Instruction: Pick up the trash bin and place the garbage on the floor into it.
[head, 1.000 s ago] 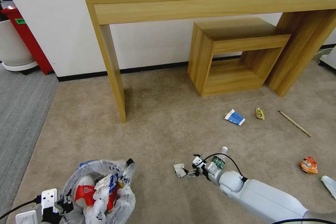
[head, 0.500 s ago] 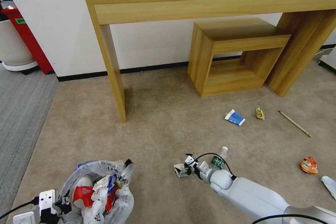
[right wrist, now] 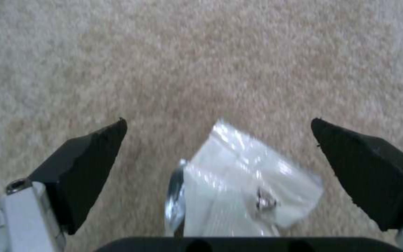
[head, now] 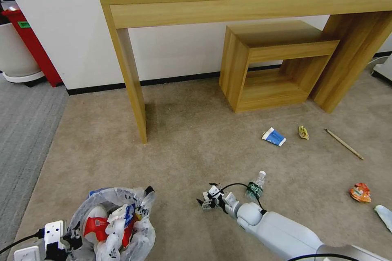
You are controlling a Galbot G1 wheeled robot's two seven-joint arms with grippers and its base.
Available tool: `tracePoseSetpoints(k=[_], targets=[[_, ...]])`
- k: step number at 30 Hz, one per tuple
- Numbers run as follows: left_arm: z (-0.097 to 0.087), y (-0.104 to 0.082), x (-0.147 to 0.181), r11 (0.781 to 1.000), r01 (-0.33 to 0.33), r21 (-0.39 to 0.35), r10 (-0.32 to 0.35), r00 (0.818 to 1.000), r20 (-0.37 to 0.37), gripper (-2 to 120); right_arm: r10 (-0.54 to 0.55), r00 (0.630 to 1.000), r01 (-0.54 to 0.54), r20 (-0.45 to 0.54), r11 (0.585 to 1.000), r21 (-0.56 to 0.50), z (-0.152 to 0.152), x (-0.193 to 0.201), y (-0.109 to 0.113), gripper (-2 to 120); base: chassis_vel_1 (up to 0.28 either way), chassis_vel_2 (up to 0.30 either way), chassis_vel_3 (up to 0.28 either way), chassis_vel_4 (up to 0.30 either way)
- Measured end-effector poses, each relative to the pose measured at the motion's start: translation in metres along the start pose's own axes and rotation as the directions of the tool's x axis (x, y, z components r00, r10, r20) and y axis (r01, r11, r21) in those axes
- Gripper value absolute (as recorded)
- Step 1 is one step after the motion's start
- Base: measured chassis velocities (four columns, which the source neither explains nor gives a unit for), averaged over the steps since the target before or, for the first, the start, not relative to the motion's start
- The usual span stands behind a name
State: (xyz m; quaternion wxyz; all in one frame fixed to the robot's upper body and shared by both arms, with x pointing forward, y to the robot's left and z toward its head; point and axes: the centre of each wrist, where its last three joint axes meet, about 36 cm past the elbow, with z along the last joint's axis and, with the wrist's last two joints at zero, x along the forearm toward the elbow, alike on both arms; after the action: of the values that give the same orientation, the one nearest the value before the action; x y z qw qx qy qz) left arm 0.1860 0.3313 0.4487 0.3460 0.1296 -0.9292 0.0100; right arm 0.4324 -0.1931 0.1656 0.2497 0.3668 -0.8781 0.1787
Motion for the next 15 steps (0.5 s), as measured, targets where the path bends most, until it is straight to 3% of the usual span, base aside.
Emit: tracePoseSetpoints(k=[15], targets=[[0.007,-0.005,-0.002,1.000,-0.006,0.001,0.007,1.000,-0.013,0,0.045,0.999,-0.045,-0.022,0.999,0.006,0.032,0.026,-0.017,100,0.000,0.000,0.000,0.000]])
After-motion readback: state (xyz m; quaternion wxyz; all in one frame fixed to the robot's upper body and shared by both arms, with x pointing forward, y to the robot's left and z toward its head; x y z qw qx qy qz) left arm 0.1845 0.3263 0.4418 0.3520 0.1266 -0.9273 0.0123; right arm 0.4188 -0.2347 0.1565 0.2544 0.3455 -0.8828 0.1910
